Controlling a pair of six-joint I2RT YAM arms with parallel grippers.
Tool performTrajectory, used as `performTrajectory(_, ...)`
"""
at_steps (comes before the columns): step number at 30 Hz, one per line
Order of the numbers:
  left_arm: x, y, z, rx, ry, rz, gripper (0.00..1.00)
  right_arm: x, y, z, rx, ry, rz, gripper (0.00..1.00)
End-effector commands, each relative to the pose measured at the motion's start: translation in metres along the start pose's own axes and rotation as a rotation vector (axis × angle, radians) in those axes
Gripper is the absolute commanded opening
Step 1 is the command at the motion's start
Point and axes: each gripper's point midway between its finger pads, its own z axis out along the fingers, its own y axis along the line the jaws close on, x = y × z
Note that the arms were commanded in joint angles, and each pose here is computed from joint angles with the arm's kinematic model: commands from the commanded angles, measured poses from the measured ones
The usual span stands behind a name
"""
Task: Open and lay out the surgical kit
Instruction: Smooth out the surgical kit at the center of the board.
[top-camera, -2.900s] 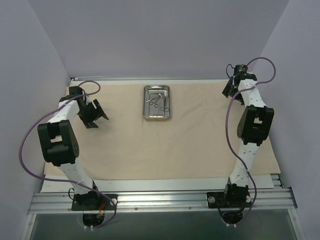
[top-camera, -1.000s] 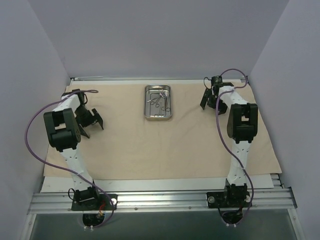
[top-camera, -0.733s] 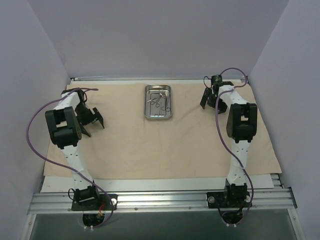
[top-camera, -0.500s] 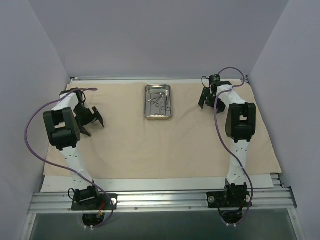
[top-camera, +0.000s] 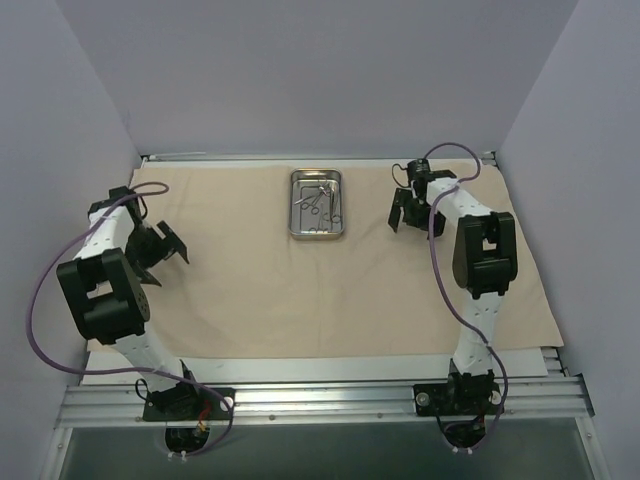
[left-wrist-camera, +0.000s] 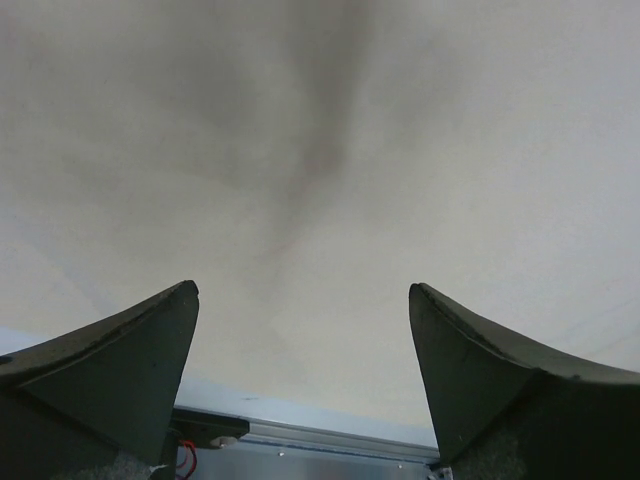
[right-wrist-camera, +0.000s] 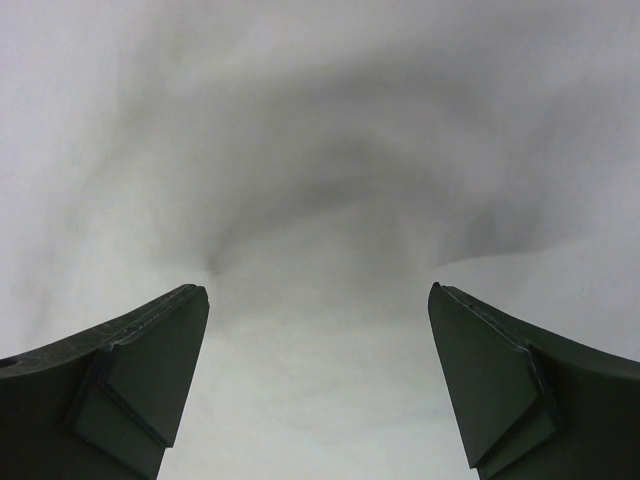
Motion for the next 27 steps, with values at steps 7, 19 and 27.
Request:
performTrajectory(7, 0.029, 0.046, 0.039, -0.091, 0.162, -0.185, 0.97, 0.075, 0.016, -0.053, -0.053, 0.058, -0.122, 0.99)
performTrajectory(19, 0.057, 0.086, 0.055, -0.131, 0.299, -0.332, 0.98, 0.153, -0.024, -0.031, 0.035, 0.256, -0.112, 0.99)
performTrajectory(27, 0.07, 0.102, 0.051, -0.164, 0.3, -0.34, 0.98, 0.172, -0.053, -0.042, 0.072, 0.307, -0.064, 0.99)
